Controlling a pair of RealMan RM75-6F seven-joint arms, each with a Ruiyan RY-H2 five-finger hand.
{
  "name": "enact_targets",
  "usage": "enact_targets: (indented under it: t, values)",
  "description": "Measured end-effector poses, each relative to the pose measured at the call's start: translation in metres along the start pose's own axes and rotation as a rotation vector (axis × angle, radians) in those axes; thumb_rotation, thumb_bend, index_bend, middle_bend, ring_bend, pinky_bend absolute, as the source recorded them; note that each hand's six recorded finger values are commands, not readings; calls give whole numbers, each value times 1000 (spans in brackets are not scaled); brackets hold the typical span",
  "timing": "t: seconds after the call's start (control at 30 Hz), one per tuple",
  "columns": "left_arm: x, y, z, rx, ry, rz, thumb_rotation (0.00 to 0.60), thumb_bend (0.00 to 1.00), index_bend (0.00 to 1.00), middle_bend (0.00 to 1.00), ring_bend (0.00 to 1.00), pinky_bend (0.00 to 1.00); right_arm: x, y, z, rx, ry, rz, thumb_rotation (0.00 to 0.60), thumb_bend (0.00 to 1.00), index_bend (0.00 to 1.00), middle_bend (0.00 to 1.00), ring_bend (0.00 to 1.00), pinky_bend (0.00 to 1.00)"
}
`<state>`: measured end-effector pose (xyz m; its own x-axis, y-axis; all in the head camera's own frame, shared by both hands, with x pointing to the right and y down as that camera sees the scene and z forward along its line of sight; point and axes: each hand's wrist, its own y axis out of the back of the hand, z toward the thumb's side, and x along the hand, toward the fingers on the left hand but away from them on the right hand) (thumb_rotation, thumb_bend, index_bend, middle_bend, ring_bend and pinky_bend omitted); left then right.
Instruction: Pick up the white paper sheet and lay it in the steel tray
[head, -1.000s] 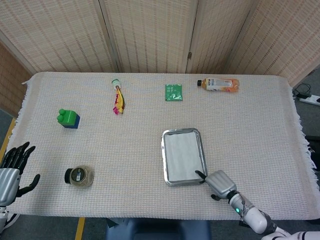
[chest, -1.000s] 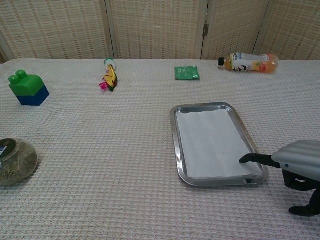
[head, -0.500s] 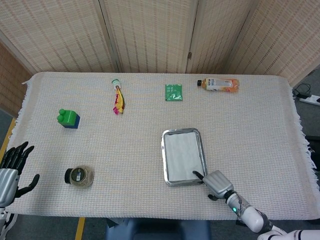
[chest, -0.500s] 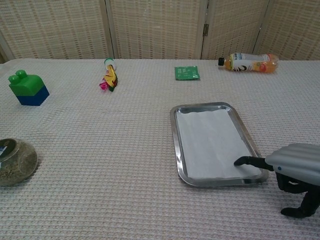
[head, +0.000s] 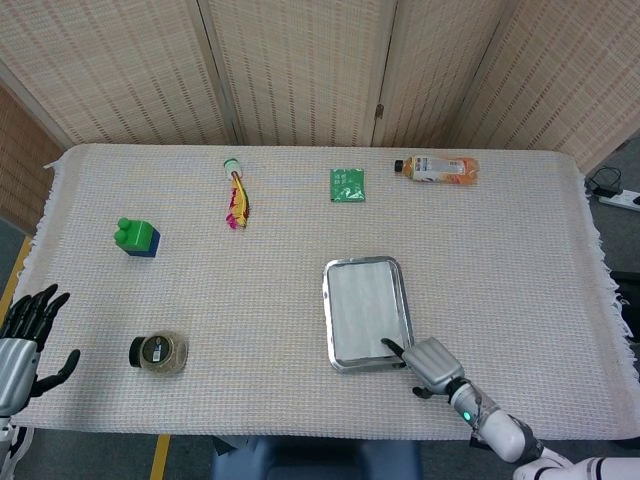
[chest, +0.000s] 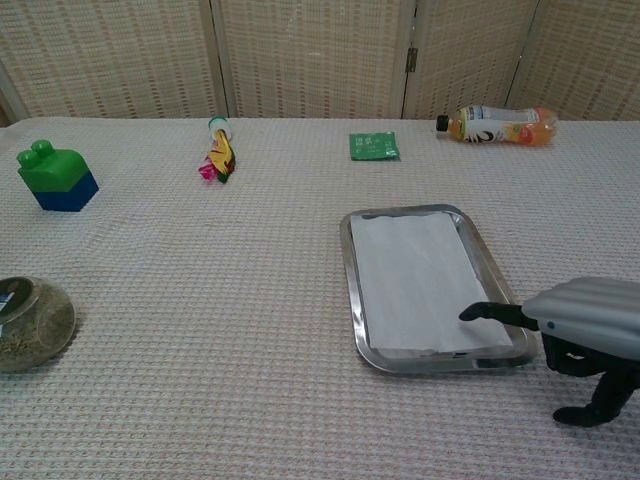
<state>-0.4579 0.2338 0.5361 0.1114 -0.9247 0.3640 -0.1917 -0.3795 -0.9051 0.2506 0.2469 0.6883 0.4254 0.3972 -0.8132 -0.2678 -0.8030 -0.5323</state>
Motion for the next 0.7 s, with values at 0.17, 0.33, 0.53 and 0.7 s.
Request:
enact_targets:
  t: [0.17, 0.33, 0.53, 0.7]
  values:
    - [-2, 1, 2, 7, -7, 3, 600, 445, 0, 0, 0, 0, 19, 16, -5, -17, -8, -79, 600, 311, 0, 980, 990, 1000]
    - [-1, -2, 1, 32, -5, -1, 600, 445, 0, 0, 0, 0, 43, 44, -17, -62, -47, -287, 600, 311, 0, 373, 486, 604]
    - [2, -8, 3, 76, -14, 10, 600, 445, 0, 0, 0, 0, 88, 75, -56, -64, -163, -655, 600, 310, 0, 43, 204, 353]
    - [4, -14, 6, 107, -36, 27, 600, 445, 0, 0, 0, 0, 130, 73, -87, -28, -241, -879, 600, 311, 0, 32, 189, 300]
